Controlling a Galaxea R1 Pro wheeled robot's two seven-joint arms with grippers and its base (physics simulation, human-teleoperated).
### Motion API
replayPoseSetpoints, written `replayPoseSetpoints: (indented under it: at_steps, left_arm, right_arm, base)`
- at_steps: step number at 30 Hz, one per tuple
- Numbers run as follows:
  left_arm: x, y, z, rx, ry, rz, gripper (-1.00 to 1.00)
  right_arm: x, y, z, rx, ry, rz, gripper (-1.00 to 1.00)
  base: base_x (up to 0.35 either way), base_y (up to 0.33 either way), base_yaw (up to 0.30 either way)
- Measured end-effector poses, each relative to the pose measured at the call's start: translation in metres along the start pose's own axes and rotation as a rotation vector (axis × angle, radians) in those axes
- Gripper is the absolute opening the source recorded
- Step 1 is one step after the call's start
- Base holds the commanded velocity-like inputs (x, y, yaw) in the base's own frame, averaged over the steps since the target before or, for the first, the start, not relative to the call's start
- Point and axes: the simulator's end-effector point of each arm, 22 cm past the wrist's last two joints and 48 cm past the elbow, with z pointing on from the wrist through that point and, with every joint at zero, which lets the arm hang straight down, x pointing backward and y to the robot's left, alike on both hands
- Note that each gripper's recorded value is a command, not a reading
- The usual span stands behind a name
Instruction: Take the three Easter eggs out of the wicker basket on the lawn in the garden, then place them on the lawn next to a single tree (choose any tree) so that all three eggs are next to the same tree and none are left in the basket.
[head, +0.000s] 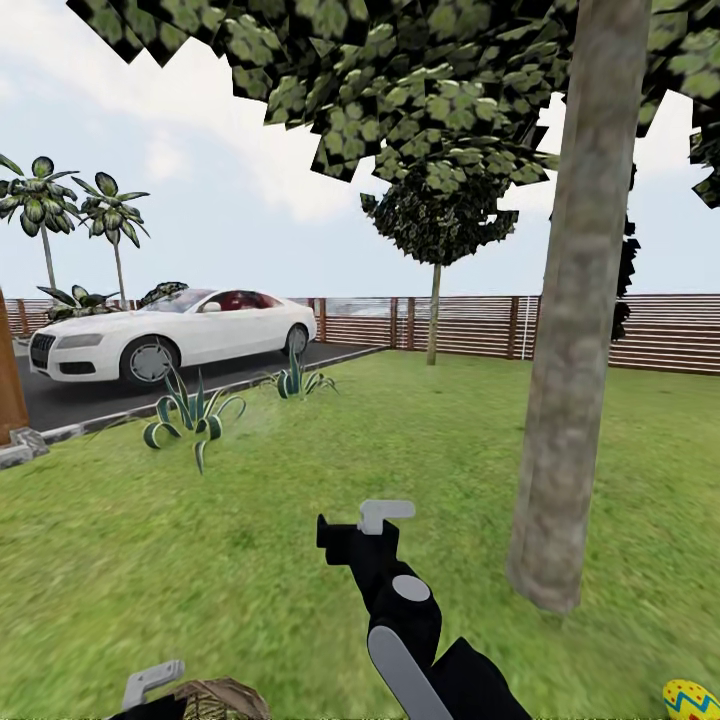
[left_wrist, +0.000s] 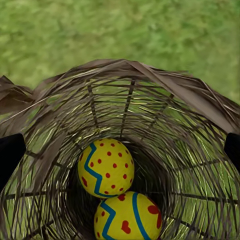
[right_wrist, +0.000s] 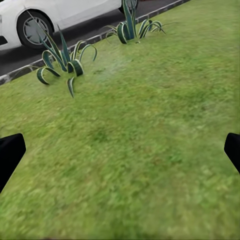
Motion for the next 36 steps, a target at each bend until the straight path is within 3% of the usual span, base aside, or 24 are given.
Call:
replayPoseSetpoints:
  at_steps: [24,36]
  left_arm:
    - [0.039,0.006,0.031,0.0,0.001,0.001,1.0]
    - [0.066,0.011,0.046,0.001,0.032,0.004,1.0]
  right_arm:
    - [0.05,-0.008,0.001,0.0,0.0,-0.002,1.0]
    - [0.076,-0.012,0.0,0.0,-0.001,-0.002,1.0]
  base:
    - [0.0,0.0,0.0]
    - [0.0,0.0,0.0]
